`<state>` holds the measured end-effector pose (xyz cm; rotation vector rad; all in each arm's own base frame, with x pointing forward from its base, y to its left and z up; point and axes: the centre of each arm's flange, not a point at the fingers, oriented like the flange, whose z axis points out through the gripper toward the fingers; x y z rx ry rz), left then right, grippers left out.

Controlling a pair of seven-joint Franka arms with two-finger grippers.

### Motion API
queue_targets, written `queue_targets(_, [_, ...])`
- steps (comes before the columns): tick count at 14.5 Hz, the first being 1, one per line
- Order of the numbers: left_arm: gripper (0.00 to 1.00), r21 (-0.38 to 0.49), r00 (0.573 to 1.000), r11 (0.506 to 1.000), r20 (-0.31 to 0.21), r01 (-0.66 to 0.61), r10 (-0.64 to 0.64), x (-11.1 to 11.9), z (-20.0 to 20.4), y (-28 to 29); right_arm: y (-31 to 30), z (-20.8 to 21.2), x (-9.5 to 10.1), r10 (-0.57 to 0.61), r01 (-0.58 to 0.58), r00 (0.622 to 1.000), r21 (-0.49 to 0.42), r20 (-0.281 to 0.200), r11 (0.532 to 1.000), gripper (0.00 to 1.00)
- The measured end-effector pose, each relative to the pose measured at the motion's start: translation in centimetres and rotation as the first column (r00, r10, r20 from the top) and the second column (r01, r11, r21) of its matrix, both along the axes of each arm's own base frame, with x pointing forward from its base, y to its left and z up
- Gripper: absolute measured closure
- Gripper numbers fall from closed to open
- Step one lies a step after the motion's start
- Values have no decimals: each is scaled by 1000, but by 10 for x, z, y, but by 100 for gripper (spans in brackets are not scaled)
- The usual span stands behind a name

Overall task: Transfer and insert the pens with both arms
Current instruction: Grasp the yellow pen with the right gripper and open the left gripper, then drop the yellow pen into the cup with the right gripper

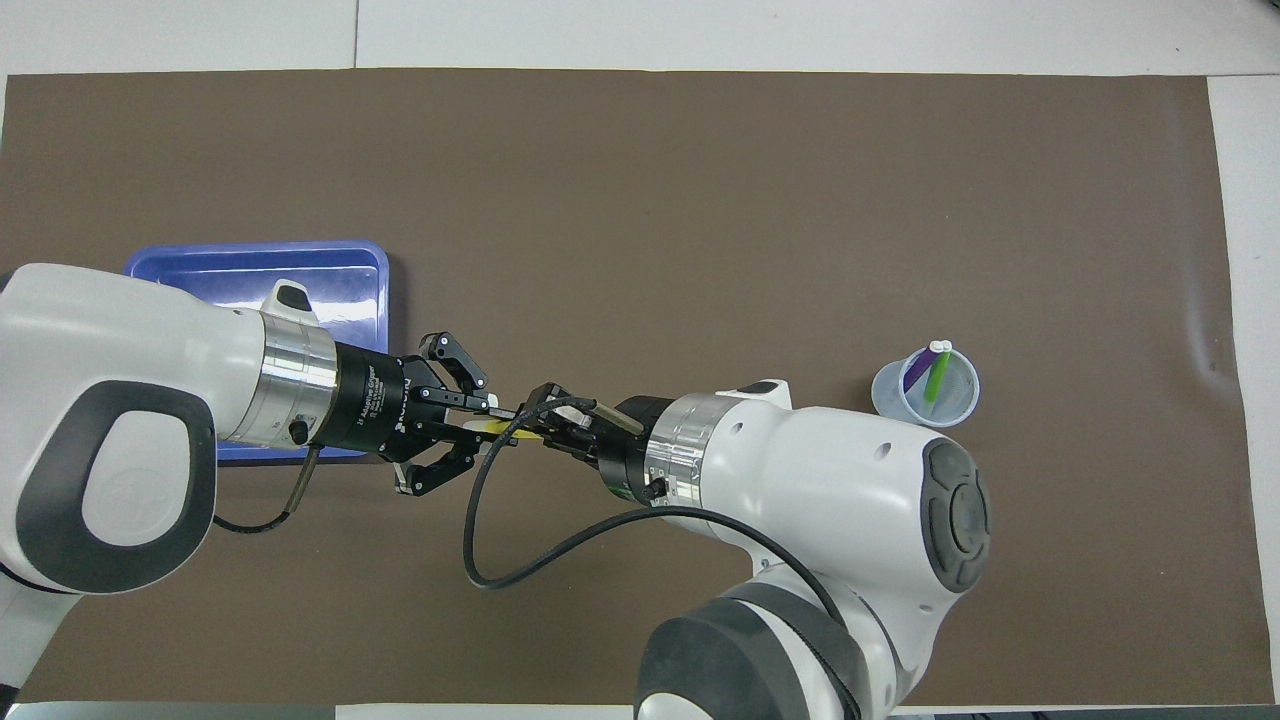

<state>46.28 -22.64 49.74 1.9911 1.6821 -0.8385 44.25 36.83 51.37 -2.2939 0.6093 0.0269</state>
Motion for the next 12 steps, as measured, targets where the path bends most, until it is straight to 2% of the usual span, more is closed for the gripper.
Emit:
queue_targets(5, [82,-1,1000,1000,1,-1,1,0,0,0,0,0,0,0,0,1000,0,-1,1000,82])
queue_targets(6, [76,-1,1000,1000,7,-4,4,0,0,-1,-1,-1,1,7,-7,1000,-4,-7,1000,82])
queue_targets(8, [51,-1,1000,1000,17,-12,12,0,2,-4,-10,-4,6,59,-60,998,-21,-11,998,82])
queue_targets(10, [30,0,1000,1000,19,-12,12,-1,3,-7,-34,-1,20,129,-131,991,-36,-40,991,82])
queue_targets(12, [7,0,1000,1000,24,-15,15,-1,4,-8,-75,9,37,246,-250,968,-103,-53,963,82])
